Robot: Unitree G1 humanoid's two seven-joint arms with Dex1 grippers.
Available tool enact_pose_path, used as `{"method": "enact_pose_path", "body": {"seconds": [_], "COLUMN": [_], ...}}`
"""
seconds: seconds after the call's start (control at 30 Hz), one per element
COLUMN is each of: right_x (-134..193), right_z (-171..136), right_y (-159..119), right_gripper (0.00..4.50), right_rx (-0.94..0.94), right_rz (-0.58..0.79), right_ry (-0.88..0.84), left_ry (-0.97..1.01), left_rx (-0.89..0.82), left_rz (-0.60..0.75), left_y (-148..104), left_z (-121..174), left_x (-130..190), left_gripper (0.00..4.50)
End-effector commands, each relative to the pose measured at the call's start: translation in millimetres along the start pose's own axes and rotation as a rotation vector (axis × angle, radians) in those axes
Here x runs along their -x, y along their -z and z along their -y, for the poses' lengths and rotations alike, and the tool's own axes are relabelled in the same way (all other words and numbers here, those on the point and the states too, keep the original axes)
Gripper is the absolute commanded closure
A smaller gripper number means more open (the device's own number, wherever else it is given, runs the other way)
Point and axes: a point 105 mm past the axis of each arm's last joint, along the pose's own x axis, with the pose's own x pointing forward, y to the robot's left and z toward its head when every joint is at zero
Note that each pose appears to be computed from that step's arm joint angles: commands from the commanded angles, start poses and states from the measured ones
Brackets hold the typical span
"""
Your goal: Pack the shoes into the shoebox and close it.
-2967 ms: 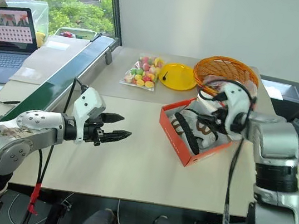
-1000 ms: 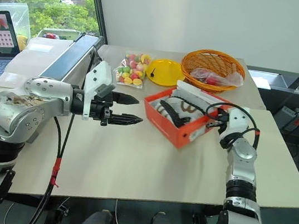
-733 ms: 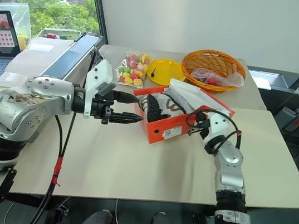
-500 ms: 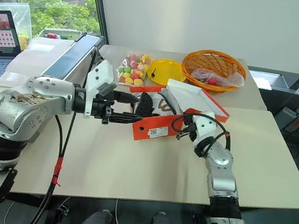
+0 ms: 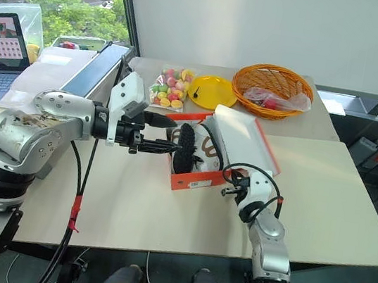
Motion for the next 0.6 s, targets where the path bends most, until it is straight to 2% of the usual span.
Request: {"method": "enact_pose_path", "body": {"seconds": [0.03, 0.2, 0.43, 0.53, 0.6], "right_x": [3.1, -3.0, -25.8, -31.0, -27.2], "right_z": [23.4, 50.0, 56.6, 58.7, 66.3], "right_y": [-4.9, 0.5, 5.4, -8.4, -31.9], "right_gripper": [4.47, 4.47, 4.47, 4.47, 4.47], "right_rx": [-0.010, -0.016, -0.038, -0.027, 0.034], "right_rz": [0.023, 0.012, 0.020, 0.085, 0.177], "right_ry": [0.087, 0.155, 0.168, 0.186, 0.246], "left_ry": [-0.008, 0.001, -0.001, -0.002, -0.005], "left_rx": [-0.066, -0.076, -0.078, -0.075, -0.073], "left_rz": [0.020, 0.022, 0.015, 0.011, 0.006], "left_y": [-14.3, -16.5, -16.0, -15.0, -13.8], "left_z": [-3.7, -3.2, -4.0, -2.7, -2.3], "left_x": [3.1, 2.1, 3.3, 4.7, 6.0], "left_gripper": [1.43, 1.43, 1.43, 1.43, 1.43]}}
